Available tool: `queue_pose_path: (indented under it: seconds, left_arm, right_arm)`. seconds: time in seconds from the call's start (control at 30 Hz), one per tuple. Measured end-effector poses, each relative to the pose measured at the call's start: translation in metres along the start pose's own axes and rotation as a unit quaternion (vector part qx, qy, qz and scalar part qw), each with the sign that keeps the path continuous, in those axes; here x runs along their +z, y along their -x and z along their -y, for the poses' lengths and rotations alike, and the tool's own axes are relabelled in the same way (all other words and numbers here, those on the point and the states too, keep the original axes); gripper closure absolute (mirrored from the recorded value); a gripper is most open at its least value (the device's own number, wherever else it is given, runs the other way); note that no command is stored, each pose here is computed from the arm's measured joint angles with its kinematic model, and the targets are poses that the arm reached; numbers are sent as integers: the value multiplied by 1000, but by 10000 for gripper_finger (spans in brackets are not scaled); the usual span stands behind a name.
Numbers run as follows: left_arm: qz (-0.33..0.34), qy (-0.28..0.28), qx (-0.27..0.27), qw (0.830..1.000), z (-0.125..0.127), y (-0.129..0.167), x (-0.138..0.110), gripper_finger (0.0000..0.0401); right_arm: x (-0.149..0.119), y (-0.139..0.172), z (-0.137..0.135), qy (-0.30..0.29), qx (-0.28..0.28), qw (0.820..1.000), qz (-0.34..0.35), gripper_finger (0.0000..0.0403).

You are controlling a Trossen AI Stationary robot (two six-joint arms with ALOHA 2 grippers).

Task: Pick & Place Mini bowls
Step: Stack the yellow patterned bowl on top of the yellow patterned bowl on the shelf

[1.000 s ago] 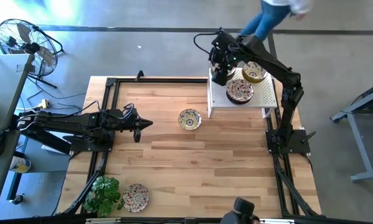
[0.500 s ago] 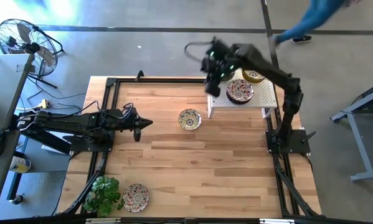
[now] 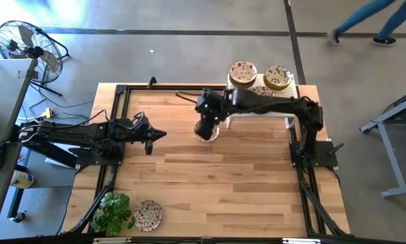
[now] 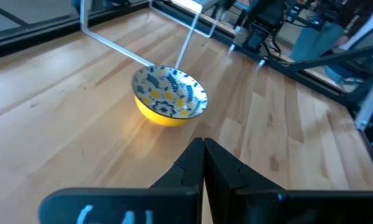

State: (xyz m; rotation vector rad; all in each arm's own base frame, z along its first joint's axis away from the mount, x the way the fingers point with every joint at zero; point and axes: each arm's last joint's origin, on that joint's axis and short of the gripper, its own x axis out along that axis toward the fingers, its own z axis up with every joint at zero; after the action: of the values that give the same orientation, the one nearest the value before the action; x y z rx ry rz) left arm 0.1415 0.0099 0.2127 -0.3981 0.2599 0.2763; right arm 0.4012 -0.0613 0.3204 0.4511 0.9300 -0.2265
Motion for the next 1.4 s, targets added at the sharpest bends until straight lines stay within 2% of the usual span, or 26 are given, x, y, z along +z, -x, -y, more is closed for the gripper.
queue_pose_path:
  seconds: [0.1,0.2,0.27,0.37,0.5,0.63,0.77,0.93,1.17,1.3,1.4]
  left_arm:
    - [-3,0,-6,1000,0,0,0,401]
    - [-6,2,-12,1000,1,0,0,401]
    - [-9,2,-20,1000,1,0,-1,401]
    - [-15,2,-32,999,2,0,-1,401]
    - [-21,-1,-44,999,3,0,-1,401]
    - [-30,-2,-55,998,3,0,-2,401]
    - [-44,-3,-66,997,3,0,-4,401]
    - [-53,-3,-83,995,4,1,-5,401]
    - [-55,-2,-89,995,4,1,-5,401]
    - [-52,-2,-87,995,4,1,-4,401]
    - [-51,-2,-84,995,4,1,-4,401]
  right_arm:
    - [-14,-17,-9,-105,-33,994,9,252]
    - [-28,-29,-23,-194,-71,978,34,213]
    - [-39,-34,-32,-261,-104,958,55,188]
    - [-58,-44,-40,-355,-150,918,94,157]
    - [-89,-61,-42,-436,-189,872,119,138]
    - [-113,-78,-29,-459,-223,851,123,141]
    - [-116,-90,-8,-471,-233,837,149,153]
    - [-118,-101,11,-484,-224,831,159,178]
    - [-124,-110,21,-495,-206,829,160,239]
    - [-125,-112,22,-485,-189,840,149,279]
    - [-128,-114,25,-486,-187,842,139,305]
